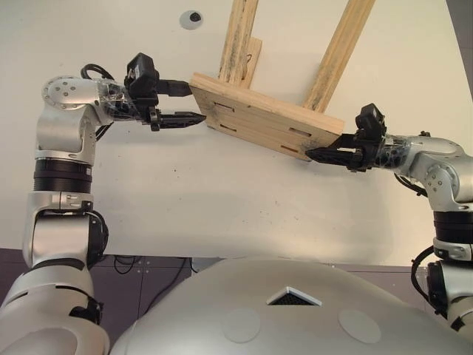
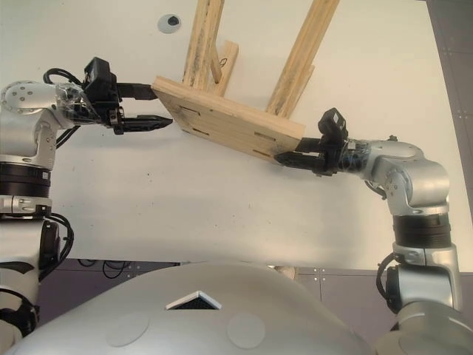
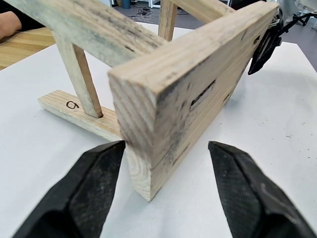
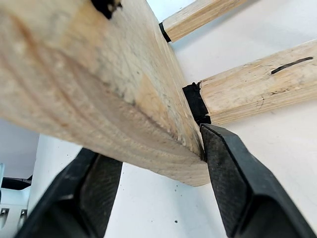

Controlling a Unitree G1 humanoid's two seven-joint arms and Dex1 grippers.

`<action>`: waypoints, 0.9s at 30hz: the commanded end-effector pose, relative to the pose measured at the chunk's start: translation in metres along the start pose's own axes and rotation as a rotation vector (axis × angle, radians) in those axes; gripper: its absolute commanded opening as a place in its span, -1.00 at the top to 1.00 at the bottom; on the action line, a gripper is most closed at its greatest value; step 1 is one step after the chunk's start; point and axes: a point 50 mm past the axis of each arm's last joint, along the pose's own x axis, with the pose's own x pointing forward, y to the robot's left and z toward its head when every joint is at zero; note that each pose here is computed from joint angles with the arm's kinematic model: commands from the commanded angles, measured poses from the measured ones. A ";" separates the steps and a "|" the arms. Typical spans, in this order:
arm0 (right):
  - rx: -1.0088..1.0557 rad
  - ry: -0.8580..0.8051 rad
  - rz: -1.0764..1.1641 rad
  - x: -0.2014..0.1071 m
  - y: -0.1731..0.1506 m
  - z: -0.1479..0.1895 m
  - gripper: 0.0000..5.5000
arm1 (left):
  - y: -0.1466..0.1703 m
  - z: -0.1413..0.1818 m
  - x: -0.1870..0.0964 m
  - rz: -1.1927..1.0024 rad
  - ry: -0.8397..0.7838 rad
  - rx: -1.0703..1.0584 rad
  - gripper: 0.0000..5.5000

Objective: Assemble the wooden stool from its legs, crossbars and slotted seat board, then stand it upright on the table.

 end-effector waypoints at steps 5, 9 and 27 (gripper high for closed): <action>-0.054 0.099 0.038 -0.014 -0.015 0.006 0.15 | 0.006 0.003 0.015 -0.005 -0.020 0.031 -0.12; -0.097 0.107 0.078 -0.019 -0.021 0.016 0.17 | 0.006 0.003 0.019 -0.017 -0.031 0.030 -0.12; 0.084 0.078 0.371 -0.021 -0.003 0.065 0.22 | -0.051 0.023 0.029 0.063 -0.214 -0.416 0.22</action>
